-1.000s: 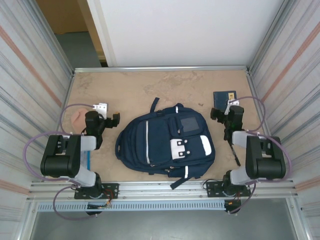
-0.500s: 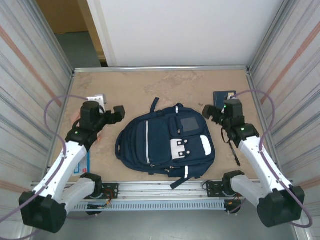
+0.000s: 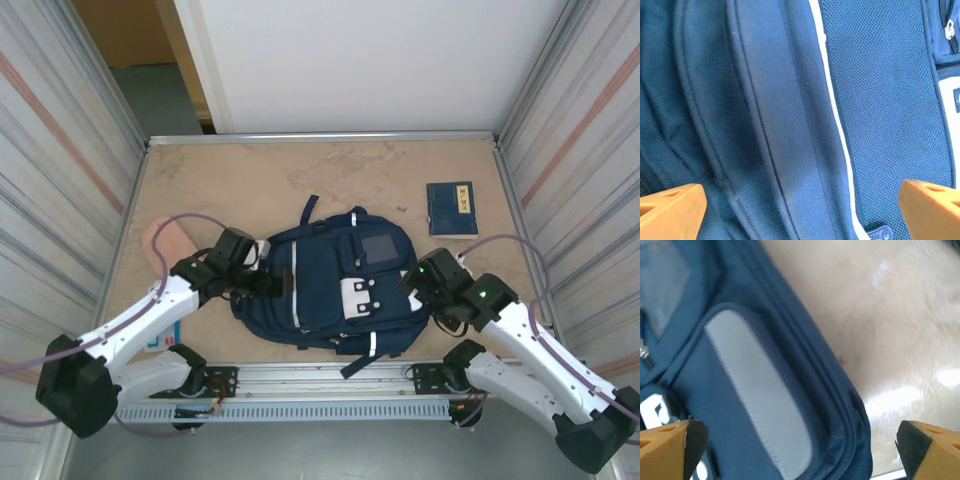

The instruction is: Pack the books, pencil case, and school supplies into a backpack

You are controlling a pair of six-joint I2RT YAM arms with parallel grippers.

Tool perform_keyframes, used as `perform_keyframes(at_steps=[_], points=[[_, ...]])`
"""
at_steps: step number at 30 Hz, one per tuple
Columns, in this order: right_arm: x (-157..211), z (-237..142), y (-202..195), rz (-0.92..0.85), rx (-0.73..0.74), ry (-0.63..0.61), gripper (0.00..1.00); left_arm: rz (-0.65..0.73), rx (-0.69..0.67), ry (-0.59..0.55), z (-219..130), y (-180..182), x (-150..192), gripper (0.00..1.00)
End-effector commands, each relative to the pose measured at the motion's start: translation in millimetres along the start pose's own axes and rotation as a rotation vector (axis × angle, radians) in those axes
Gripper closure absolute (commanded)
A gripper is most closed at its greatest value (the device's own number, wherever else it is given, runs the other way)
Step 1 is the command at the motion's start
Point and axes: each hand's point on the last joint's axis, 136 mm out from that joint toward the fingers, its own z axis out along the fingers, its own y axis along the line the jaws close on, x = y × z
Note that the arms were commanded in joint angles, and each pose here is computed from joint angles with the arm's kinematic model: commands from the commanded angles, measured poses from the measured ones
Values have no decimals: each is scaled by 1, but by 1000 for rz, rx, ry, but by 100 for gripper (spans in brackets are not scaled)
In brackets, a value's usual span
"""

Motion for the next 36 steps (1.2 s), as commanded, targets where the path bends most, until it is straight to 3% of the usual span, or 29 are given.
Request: perform_keyframes(at_steps=[1,6,11,17,20,24,31,36], points=[[18,16,-8,210,46,66,0,20,-24,32,5,-2,-2,1],[18,32,42,158,-143,115,2,-15,-39,73,21,6,12,1],[-26,17,94,81,-355,-35,11,25,-19,99,28,-4,30,1],[-72,36,126,135,-406,-1,15,-25,11,72,43,-15,30,1],[-100,50,148,62,-423,-18,15,-27,48,46,54,-29,26,1],[-129,67,184,6,-432,-26,12,-4,49,93,64,-41,34,1],[-174,117,237,-107,-444,17,9,102,71,116,52,-77,42,1],[-191,98,221,-137,-404,-24,6,383,-44,46,11,-93,31,1]])
